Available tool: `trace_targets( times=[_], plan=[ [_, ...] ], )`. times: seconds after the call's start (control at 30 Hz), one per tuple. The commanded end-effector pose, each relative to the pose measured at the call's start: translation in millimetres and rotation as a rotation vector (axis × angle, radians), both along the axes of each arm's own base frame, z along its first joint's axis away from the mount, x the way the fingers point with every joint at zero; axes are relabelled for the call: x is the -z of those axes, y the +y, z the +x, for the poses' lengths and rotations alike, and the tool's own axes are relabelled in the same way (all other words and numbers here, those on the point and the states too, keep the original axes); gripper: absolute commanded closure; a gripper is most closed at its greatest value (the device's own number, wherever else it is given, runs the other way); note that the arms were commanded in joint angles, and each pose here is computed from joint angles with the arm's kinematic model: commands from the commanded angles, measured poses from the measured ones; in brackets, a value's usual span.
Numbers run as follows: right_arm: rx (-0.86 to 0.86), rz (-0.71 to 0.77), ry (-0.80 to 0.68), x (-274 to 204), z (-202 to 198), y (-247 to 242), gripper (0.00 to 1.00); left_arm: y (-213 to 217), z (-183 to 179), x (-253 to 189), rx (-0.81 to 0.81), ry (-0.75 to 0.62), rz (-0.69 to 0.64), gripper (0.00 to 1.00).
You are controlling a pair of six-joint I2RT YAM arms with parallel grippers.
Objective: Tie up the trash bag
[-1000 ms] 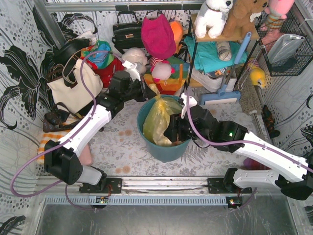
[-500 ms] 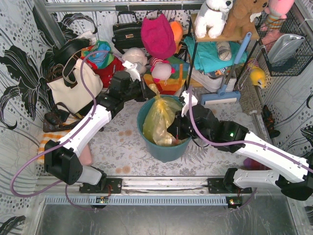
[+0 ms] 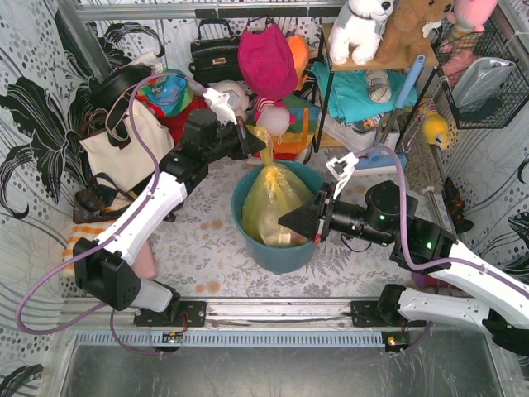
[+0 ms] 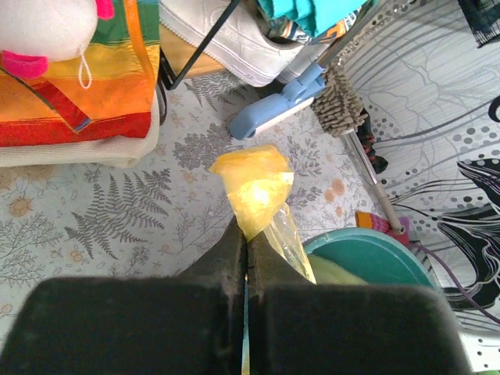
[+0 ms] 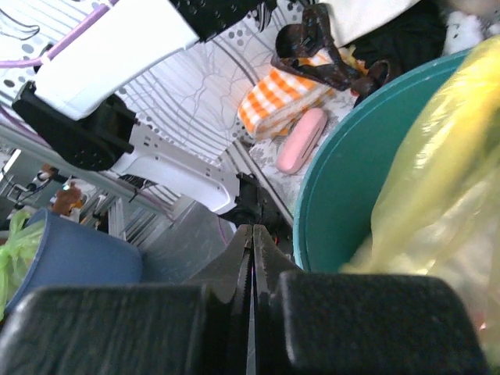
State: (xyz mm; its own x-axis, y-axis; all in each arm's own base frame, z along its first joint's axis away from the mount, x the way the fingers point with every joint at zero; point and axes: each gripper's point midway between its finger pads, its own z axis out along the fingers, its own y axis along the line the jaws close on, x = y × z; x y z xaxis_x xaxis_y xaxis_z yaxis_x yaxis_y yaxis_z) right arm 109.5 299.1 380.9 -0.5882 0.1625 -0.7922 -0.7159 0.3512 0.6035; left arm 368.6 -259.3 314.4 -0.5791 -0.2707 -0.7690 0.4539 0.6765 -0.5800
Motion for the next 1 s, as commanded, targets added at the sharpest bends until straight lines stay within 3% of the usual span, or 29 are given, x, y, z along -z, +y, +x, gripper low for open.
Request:
trace_targets(
  times=[0.0, 0.27, 0.43, 0.5, 0.67, 0.97],
  plan=[
    [-0.065, 0.027, 0.031, 15, -12, 4, 1.00, 3, 7, 9, -0.023, -0.018, -0.006, 1.00],
    [0.094, -0.067, 0.093, 51, 12, -4, 1.00, 2, 0, 57, -0.009, 0.069, 0.008, 1.00],
    [0.169, -0.118, 0.074, 32, 25, -11, 0.54, 3, 0, 59, -0.009, 0.074, 0.020, 1.00],
    [0.210, -0.146, 0.087, 29, 31, -15, 0.47, 3, -1, 56, -0.007, 0.069, 0.015, 1.00],
    [0.366, -0.295, 0.151, 47, 49, -34, 0.41, 3, -5, 38, -0.002, 0.043, -0.008, 1.00],
    [0.379, -0.456, 0.189, 89, 61, -20, 0.38, 8, -24, -6, 0.015, -0.031, -0.061, 1.00]
  ],
)
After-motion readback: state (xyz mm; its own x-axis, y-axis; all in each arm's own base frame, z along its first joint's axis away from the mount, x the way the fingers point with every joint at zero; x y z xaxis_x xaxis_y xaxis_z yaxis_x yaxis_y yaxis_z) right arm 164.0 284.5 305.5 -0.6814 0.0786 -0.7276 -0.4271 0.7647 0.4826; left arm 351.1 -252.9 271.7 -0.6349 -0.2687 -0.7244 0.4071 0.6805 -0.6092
